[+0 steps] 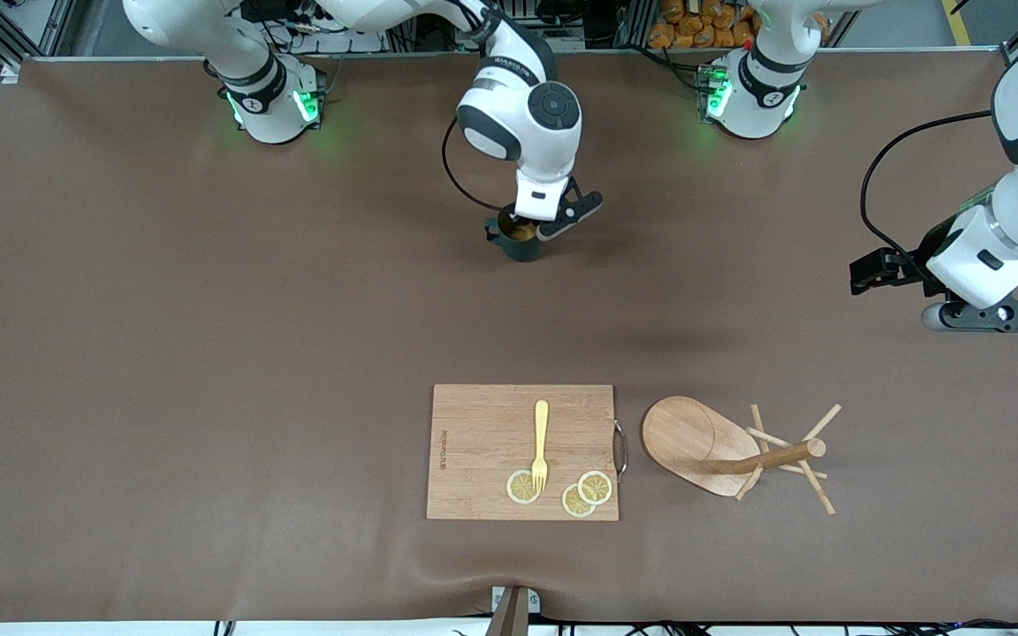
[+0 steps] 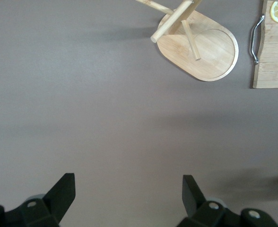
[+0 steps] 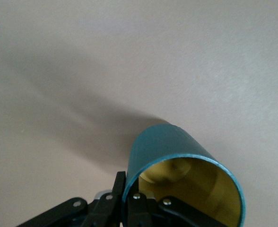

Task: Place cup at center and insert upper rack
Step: 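Carry the teal mug to the table center and release it, then retract the right gripper while the left gripper reaches toward the mug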

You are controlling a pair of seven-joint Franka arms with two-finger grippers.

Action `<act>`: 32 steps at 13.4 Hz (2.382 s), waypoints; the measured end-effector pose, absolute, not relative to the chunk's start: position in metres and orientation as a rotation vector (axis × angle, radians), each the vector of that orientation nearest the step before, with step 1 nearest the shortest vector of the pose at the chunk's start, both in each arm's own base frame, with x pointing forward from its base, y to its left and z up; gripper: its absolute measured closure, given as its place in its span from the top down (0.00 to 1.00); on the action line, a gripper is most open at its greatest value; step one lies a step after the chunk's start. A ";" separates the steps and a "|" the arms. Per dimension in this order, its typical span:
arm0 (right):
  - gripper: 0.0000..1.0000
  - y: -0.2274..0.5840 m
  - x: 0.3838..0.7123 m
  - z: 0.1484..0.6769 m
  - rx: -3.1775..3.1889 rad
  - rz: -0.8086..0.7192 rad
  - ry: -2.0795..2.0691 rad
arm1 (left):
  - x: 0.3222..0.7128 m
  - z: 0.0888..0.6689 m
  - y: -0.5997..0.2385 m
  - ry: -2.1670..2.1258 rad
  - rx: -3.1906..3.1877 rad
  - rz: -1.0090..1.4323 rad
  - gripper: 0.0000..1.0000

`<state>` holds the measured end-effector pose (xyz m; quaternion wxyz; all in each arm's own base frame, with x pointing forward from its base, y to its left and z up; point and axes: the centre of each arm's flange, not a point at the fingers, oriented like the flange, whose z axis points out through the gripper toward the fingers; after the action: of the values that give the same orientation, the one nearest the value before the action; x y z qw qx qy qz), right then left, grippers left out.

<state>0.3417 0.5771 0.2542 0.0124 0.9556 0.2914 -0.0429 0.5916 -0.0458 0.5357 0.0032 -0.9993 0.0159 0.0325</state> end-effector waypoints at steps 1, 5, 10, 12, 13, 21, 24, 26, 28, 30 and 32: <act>0.04 0.577 0.343 0.250 2.975 -0.136 0.906 | 0.592 0.536 -0.046 0.050 -3.133 0.102 1.00; 0.07 0.579 0.343 0.241 2.976 -0.137 0.909 | 0.592 0.536 -0.046 -0.011 -3.132 0.100 1.00; 0.34 0.581 0.347 0.244 2.989 -0.118 0.903 | 0.591 0.536 -0.052 -0.147 -3.126 0.098 1.00; 0.46 0.580 0.355 0.248 3.000 -0.105 0.884 | 0.591 0.536 -0.061 -0.180 -3.124 0.095 1.00; 0.57 0.579 0.362 0.253 3.011 -0.092 0.870 | 0.590 0.536 -0.065 -0.182 -3.124 0.094 1.00; 1.00 0.470 0.446 0.436 3.025 -0.108 0.560 | 0.589 0.537 -0.079 -0.225 -3.120 0.091 1.00; 1.00 0.394 0.461 0.516 2.991 -0.165 0.486 | 0.586 0.539 -0.099 -0.349 -3.108 0.087 1.00; 1.00 0.324 0.480 0.562 2.982 -0.215 0.415 | 0.582 0.545 -0.128 -0.525 -3.102 0.077 1.00; 1.00 0.248 0.502 0.601 3.003 -0.217 0.373 | 0.573 0.554 -0.170 -0.732 -3.072 0.061 1.00; 1.00 0.182 0.515 0.625 3.020 -0.214 0.362 | 0.562 0.555 -0.220 -0.892 -3.030 0.059 1.00; 1.00 0.119 0.524 0.637 3.034 -0.217 0.349 | 0.552 0.548 -0.264 -1.029 -2.980 0.073 1.00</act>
<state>0.5235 0.1188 0.6367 0.0399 0.9902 0.1138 -0.0709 0.5523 -0.2640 0.5477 -0.0062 -0.9449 -0.3263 0.0233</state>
